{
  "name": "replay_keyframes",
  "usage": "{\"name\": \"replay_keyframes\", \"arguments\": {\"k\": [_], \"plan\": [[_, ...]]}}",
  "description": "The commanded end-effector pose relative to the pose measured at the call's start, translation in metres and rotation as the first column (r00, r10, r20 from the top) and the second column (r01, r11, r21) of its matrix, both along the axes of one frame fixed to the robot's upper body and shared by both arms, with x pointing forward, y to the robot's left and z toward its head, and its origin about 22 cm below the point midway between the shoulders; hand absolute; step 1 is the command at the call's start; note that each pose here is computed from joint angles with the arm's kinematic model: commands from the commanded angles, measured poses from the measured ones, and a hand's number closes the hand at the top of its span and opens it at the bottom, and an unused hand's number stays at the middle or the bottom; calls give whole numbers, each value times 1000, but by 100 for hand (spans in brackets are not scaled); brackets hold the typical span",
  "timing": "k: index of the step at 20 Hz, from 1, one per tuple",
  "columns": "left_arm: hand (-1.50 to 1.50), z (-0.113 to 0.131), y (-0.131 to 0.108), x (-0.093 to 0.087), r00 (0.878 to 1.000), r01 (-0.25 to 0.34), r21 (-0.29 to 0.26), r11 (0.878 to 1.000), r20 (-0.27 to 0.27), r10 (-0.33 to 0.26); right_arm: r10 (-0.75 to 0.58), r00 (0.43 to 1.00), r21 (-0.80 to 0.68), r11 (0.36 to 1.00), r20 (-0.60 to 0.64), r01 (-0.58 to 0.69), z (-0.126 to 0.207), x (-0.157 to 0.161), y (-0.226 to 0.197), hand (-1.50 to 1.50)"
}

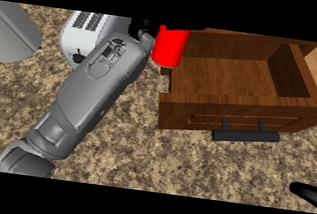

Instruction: Pick up the can, place it into the drawer and close the drawer

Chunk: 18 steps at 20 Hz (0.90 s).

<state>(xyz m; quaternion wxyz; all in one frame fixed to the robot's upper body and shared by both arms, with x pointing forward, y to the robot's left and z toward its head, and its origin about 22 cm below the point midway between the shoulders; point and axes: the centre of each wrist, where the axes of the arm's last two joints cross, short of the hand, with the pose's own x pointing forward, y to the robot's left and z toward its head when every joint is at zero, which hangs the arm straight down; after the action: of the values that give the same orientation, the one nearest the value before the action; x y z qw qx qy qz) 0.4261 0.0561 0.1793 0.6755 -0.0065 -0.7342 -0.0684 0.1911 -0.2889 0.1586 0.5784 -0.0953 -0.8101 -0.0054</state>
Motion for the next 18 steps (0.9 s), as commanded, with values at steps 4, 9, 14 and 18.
{"name": "replay_keyframes", "arguments": {"k": [4, 9, 14, 18], "plan": [[150, 72, -61, 0, 998, -31, 74, 997, 58, 27, 4, 1000, -17, 1000, 12, -4, 8, 2, -1, -150], [-150, 73, -68, 4, 992, -107, 69, 992, 70, 102, -2, 1000, -20, 1000, 13, 2, 12, 1, -3, -150], [-150, 61, -65, 10, 985, -160, 70, 985, 72, 155, 20, 999, -30, 999, 36, -19, 15, 1, -4, -150], [-150, 63, -66, 11, 983, -170, 48, 984, 84, 165, 27, 998, -151, 988, 57, -18, 27, 1, -1, -150]]}}
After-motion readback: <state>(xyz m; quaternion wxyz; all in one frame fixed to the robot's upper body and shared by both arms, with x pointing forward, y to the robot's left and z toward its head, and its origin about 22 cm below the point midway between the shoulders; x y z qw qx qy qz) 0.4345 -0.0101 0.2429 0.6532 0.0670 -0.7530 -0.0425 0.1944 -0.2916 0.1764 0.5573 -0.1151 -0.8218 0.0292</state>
